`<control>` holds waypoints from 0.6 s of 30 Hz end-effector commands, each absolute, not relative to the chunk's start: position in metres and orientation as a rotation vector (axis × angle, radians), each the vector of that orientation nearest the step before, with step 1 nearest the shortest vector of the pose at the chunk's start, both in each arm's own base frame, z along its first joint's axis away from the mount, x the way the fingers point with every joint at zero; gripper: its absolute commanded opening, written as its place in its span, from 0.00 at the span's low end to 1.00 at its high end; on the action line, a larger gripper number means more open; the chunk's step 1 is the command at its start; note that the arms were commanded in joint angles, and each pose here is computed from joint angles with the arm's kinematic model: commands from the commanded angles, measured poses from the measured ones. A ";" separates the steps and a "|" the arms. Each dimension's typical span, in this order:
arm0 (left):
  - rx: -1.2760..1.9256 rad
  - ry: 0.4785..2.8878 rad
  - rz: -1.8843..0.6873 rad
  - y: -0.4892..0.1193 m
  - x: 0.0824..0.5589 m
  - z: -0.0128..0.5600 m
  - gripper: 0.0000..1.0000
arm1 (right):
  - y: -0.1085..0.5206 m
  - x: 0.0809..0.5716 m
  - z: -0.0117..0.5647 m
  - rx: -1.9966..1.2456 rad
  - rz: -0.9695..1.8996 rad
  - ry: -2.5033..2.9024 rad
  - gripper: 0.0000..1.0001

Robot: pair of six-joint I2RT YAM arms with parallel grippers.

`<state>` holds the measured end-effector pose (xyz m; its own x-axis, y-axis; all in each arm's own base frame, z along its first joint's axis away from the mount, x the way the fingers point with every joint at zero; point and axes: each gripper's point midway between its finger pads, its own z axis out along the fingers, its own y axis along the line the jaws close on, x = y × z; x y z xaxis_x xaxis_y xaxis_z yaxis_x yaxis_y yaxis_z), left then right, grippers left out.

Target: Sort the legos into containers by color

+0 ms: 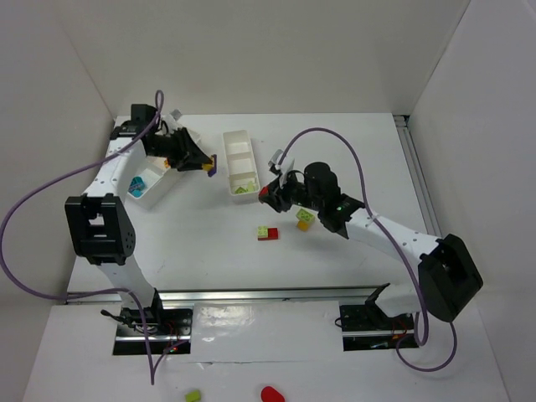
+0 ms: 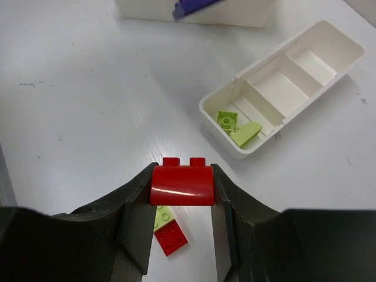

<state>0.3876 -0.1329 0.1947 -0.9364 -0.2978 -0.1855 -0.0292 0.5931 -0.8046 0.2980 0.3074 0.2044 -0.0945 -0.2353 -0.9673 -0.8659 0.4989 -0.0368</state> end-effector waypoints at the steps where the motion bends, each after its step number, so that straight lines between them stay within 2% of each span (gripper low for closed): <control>1: -0.413 2.532 -0.729 -0.073 0.408 0.207 0.00 | 0.310 0.315 0.233 -0.893 0.654 1.590 0.18; 3: -0.459 2.488 -0.650 -0.055 0.413 0.220 0.00 | 0.317 0.325 0.247 -0.862 0.663 1.581 0.18; 5: -0.473 2.466 -0.621 -0.051 0.414 0.227 0.00 | 0.323 0.342 0.230 -0.834 0.634 1.663 0.18; 6: -0.488 2.462 -0.605 -0.046 0.415 0.227 0.00 | 0.330 0.355 0.250 -0.800 0.637 1.649 0.18; 7: -0.503 2.458 -0.596 -0.045 0.412 0.228 0.00 | 0.337 0.369 0.230 -0.793 0.616 1.715 0.18; 9: -0.514 2.479 -0.595 -0.045 0.406 0.220 0.00 | 0.351 0.389 0.244 -0.779 0.606 1.737 0.18; 10: -0.526 2.480 -0.599 -0.046 0.402 0.220 0.00 | 0.359 0.401 0.220 -0.763 0.603 1.807 0.17; 12: -0.532 2.493 -0.599 -0.046 0.396 0.210 0.00 | 0.372 0.420 0.233 -0.729 0.611 1.809 0.16; 14: -0.547 2.493 -0.603 -0.047 0.387 0.205 0.00 | 0.378 0.438 0.205 -0.697 0.597 1.899 0.16; 15: -0.565 2.486 -0.594 -0.046 0.386 0.204 0.00 | 0.386 0.449 0.224 -0.687 0.604 1.862 0.16; 16: -0.586 2.488 -0.574 -0.044 0.383 0.202 0.00 | 0.392 0.455 0.205 -0.684 0.606 1.904 0.16; 18: -0.596 2.485 -0.541 -0.040 0.381 0.199 0.00 | 0.401 0.466 0.216 -0.679 0.615 1.875 0.16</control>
<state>0.3812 -0.0462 0.1806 -0.8125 -0.4828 -0.3267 -0.2923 0.8224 -0.4881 0.4565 0.3978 0.2034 -0.3043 -0.2050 -0.9303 -0.7200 0.6889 0.0836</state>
